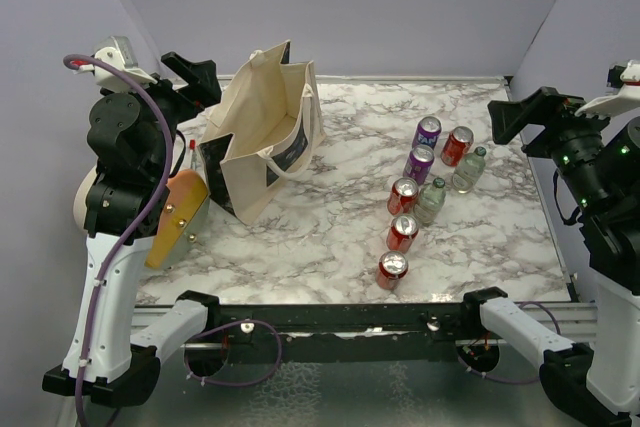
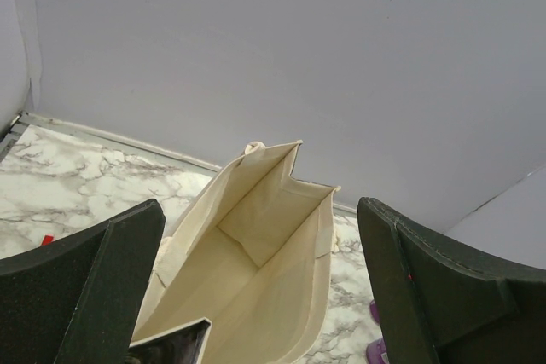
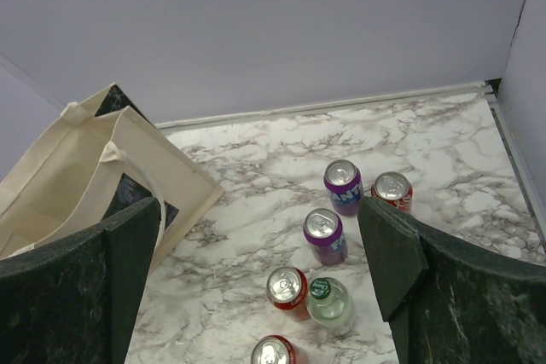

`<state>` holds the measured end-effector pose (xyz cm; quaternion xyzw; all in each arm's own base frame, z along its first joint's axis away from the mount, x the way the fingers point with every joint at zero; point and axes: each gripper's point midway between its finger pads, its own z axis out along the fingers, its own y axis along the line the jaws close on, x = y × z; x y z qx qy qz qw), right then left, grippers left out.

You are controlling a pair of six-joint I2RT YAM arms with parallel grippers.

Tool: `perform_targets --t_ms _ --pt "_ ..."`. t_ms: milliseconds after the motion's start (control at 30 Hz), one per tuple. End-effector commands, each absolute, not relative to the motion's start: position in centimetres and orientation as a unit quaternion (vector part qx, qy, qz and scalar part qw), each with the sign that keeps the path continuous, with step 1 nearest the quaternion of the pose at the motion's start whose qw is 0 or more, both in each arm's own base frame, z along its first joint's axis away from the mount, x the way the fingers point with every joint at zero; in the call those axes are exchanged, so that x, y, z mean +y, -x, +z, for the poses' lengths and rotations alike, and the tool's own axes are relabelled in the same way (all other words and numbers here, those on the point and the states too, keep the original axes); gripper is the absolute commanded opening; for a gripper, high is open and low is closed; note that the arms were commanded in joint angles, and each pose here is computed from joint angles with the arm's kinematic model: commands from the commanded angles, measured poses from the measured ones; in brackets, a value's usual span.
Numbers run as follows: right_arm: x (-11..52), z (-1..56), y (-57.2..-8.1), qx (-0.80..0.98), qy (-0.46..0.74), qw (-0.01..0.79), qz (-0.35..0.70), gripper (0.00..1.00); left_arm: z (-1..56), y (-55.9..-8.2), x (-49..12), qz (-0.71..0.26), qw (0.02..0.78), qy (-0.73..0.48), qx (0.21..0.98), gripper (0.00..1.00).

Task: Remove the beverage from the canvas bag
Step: Reset both arms

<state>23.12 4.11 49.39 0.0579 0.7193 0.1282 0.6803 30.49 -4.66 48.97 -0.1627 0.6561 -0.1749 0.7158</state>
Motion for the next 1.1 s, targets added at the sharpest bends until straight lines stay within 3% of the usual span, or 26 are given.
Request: perform_targets --t_ms 0,400,633,867,1067 --pt "4.2 50.2 -23.2 0.706 -0.058 0.694 0.132 1.0 49.5 -30.3 -4.0 -0.165 0.726 0.169 0.646 0.99" --pt "3.7 49.9 -23.4 0.709 -0.072 0.691 0.124 1.0 49.1 -30.5 -4.4 -0.175 0.72 0.171 0.649 0.99" --pt "2.3 49.6 -23.7 0.707 -0.139 0.683 0.118 1.0 48.4 -30.7 -4.7 -0.182 0.713 0.172 0.655 0.99" --pt "2.6 46.7 -25.3 0.74 -0.172 0.64 0.117 1.0 47.2 -31.0 -5.2 -0.193 0.701 0.172 0.665 0.99" --pt "4.5 47.1 -25.9 0.743 -0.134 0.637 0.155 1.0 47.1 -31.0 -5.3 -0.194 0.699 0.172 0.666 0.99"
